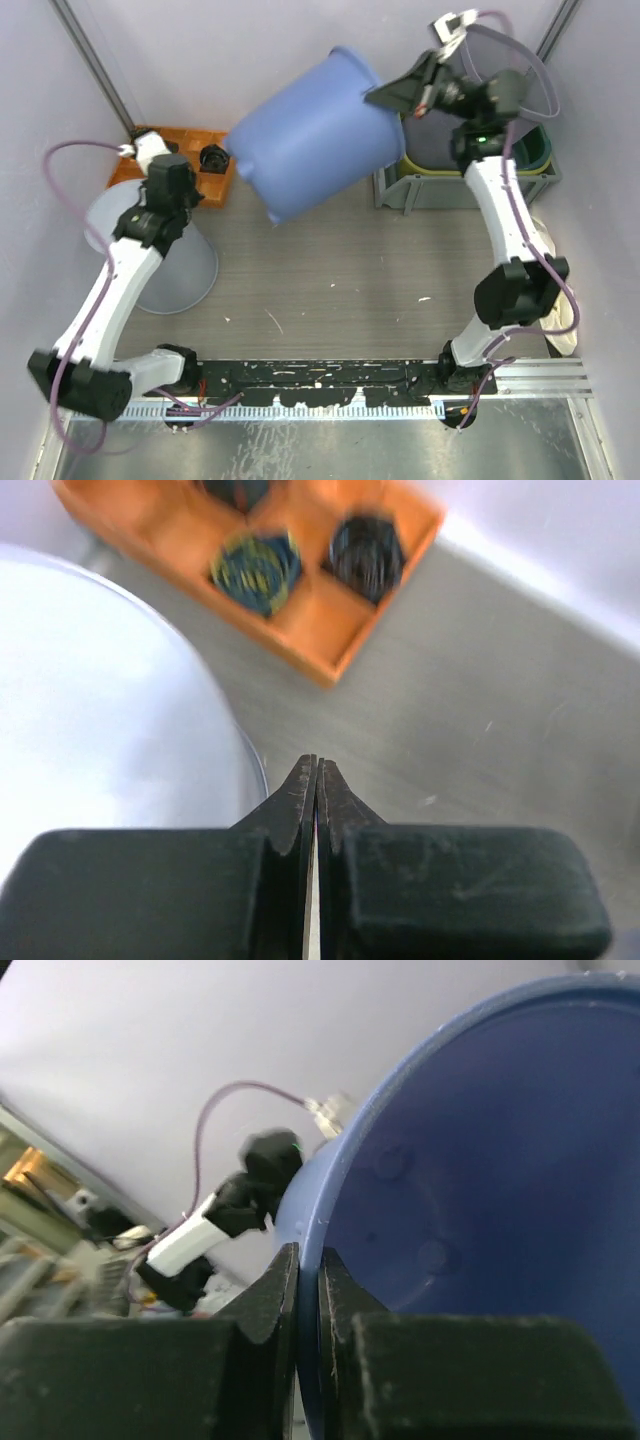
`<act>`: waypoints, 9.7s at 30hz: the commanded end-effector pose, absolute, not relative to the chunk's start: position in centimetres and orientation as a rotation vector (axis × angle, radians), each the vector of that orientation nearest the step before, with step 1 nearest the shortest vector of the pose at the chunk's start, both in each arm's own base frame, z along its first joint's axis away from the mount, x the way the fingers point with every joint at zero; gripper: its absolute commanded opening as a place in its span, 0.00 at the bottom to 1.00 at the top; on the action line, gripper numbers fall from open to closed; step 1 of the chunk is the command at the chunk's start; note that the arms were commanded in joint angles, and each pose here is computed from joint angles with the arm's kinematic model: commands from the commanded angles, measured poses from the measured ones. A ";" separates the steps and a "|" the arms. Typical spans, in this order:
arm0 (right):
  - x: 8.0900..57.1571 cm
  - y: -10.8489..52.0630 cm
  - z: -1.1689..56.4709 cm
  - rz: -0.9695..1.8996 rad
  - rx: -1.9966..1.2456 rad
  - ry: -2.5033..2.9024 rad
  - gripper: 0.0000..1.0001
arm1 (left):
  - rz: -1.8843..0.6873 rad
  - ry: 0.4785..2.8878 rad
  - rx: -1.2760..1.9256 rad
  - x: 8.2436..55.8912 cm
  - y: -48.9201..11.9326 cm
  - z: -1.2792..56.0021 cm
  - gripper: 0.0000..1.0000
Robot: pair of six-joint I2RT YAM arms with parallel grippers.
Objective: Turn the large container upside down
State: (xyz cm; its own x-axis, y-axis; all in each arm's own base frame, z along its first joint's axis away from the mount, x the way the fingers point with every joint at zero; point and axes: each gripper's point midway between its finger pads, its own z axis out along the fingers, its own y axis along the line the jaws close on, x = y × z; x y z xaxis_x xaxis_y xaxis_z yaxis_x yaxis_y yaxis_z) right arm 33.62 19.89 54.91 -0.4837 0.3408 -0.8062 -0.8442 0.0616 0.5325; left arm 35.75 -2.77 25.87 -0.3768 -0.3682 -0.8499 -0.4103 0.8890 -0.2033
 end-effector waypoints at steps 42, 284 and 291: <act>41.1 23.9 9.4 1.510 -0.332 2.194 0.25 | -0.079 1.808 -0.265 31.8 -3.4 37.4 0.10; 20.4 19.6 22.6 0.840 -1.802 1.893 0.75 | -0.999 1.755 0.337 17.3 -14.7 45.2 0.98; 14.4 27.5 27.0 1.235 -1.777 1.641 0.87 | -0.615 1.781 0.057 18.9 -9.0 43.9 1.00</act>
State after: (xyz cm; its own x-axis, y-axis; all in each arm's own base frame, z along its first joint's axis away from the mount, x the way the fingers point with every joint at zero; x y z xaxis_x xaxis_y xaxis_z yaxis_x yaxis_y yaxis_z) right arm 18.19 22.53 22.77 -0.1184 -0.7008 -0.7035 -0.9653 -0.0847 0.2469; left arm 19.09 -12.53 43.10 -0.4241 -0.2616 -0.8670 0.4947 0.7350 -0.4637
